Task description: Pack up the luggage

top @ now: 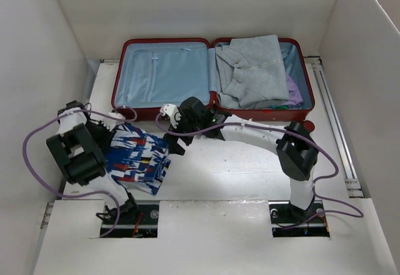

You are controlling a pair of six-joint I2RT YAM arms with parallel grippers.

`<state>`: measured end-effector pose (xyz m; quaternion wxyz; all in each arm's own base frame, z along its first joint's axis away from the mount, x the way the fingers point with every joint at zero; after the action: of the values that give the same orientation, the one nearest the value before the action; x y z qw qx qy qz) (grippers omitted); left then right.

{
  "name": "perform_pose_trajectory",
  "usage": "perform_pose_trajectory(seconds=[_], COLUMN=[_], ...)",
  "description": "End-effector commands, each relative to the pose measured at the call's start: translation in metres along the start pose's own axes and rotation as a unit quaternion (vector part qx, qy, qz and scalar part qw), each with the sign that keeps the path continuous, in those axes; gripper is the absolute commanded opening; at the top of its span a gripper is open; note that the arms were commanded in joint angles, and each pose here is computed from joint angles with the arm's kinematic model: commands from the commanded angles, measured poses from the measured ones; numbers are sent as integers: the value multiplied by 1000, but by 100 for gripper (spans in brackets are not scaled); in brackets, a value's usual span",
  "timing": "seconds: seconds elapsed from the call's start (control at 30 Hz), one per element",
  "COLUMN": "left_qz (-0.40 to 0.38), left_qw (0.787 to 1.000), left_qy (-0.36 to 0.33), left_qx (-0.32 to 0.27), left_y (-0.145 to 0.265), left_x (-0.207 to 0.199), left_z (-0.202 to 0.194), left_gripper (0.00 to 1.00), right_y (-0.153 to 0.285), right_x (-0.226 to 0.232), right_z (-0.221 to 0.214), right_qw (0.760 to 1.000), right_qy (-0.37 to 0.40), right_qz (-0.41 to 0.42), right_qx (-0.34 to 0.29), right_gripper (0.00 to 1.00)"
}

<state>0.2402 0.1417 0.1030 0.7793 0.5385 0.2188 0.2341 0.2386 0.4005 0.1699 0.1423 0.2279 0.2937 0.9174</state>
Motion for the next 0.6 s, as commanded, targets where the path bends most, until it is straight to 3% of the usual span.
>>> perform_pose_trajectory(seconds=[0.0,0.1,0.17,0.37,0.57], left_qz=[46,56,58,82,96], left_qw=[981,953,940,914,894], left_qy=[-174,-296,-335,-388,-427], left_qx=[-66,-41,-42,-86,-101], left_y=[32,45,50,90,99], left_x=[-26,-55,-68,-84,-107], left_z=[50,70,79,117,134], left_gripper=[0,0,0,0,0], right_y=[32,36,35,24,19], right_x=[20,29,33,35,20], right_z=[50,71,81,101,109], right_qw=[991,981,976,962,950], right_qy=[97,145,156,190,182], right_qz=[48,76,90,108,161], right_qx=[-74,-100,-120,-166,-196], right_gripper=[98,98,99,100,100])
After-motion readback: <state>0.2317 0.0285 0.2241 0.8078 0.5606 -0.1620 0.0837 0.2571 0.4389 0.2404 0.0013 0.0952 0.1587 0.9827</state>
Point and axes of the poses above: each gripper's point midway between its finger pads, its own y axis back along the fingers, its own x axis along the line the jaws close on, z = x × y, the point moved 7 cm from there along y, back along the fingers, and after that the axes turned 13 degrees about -y, right-handed, at the moved point
